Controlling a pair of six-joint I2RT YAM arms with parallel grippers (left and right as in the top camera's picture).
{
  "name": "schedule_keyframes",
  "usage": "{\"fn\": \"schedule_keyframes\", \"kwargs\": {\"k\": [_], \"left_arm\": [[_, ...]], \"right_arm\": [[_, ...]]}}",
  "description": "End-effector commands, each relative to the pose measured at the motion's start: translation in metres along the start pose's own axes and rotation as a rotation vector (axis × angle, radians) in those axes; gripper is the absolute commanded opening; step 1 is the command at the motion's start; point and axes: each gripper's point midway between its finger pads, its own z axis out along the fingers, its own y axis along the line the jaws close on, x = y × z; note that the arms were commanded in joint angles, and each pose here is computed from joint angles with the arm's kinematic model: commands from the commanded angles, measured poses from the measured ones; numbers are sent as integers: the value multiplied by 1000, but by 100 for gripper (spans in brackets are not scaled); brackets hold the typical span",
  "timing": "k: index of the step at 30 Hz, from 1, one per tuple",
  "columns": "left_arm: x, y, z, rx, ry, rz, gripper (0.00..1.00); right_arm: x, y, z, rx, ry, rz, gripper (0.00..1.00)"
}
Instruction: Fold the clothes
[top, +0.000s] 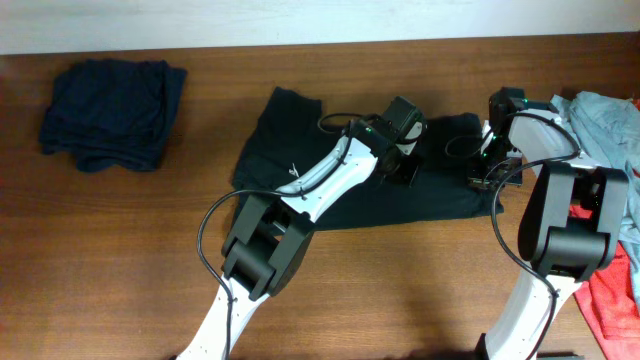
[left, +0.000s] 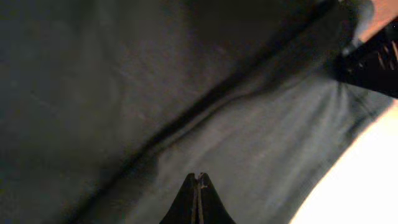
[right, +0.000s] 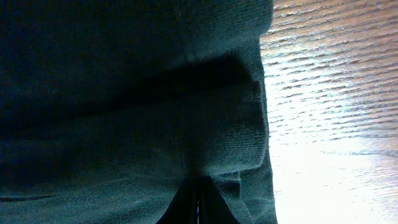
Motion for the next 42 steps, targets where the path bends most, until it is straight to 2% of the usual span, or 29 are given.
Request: {"fn": "schedule_keyframes", "kwargs": {"k": [1,12,17,26,30,42], "left_arm": [[3,-16,-5,59,25,-55,1],[30,4,33,-19,101,-75,1],[24,20,36,-91,64,-69,1],[7,34,30,-73,18,-93,1],[14,27,26,-7,62,-114,1],[37,34,21,-51,151,-144,1]], "right_arm": [[-3,1,-3,-3,-16,4,4],[-4,1,-3,-4,-19,4,4],[-4,1,-3,-4,-19,4,4],[-4,1,-3,-4,-19,4,4],[-4,1,-3,-4,-19,4,4],[-4,1,-3,-4,-19,4,4]]}}
